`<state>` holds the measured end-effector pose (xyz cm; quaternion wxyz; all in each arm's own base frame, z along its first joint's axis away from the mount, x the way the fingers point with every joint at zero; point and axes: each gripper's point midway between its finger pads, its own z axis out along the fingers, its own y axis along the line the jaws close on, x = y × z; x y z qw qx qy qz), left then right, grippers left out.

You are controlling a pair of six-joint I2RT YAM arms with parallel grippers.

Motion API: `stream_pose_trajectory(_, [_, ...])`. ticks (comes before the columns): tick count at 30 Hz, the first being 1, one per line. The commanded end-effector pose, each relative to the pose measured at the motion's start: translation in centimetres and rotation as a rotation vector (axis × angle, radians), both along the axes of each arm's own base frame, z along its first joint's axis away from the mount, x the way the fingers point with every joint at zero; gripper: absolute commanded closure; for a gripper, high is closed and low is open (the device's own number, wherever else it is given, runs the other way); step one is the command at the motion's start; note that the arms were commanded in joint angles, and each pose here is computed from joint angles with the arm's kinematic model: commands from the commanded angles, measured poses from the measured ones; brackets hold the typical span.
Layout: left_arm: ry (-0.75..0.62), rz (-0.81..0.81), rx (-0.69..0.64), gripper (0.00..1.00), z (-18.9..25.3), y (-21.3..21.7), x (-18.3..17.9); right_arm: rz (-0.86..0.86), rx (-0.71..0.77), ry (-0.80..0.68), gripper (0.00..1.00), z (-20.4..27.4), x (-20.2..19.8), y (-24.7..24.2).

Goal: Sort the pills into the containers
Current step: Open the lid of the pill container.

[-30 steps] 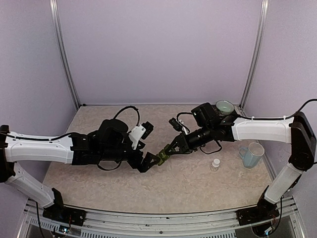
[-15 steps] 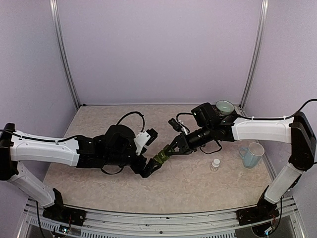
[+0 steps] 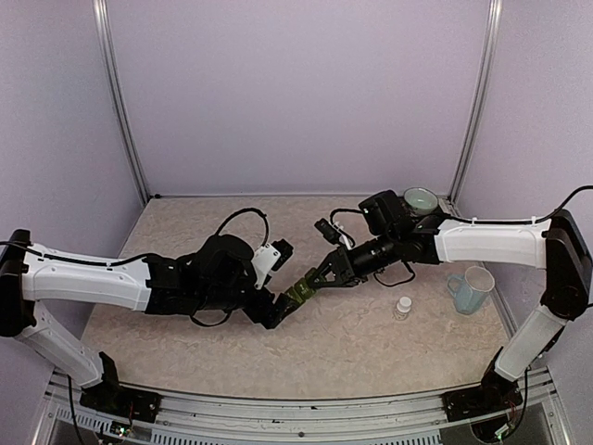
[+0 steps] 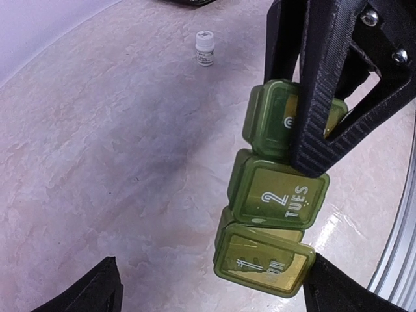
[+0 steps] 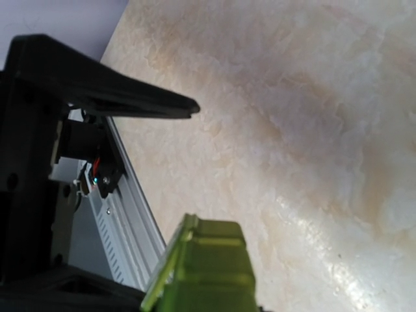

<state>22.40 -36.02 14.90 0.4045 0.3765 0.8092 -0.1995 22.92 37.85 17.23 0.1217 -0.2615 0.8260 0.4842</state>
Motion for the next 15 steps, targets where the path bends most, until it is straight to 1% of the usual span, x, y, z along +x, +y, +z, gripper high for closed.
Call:
stream_pose_trajectory(1, [-0.055,0.073,-0.024,0.08,1.7,1.1,1.2,0.011,0.034,-0.018,0.96,1.2,-0.3,-0.2])
stream_pose_trajectory(4, [-0.073,0.105,-0.035,0.09,2.4,1.8,1.6,0.013,0.036,-0.020,0.96,1.3,-0.4,-0.2])
stream_pose_trajectory(9, [-0.095,0.124,-0.063,0.10,3.5,2.4,1.6,0.016,0.033,-0.017,0.96,1.1,-0.5,-0.2])
stream_pose_trajectory(15, [-0.097,0.145,-0.047,0.09,3.1,2.7,1.9,0.024,0.044,-0.020,0.96,1.5,-0.7,-0.3])
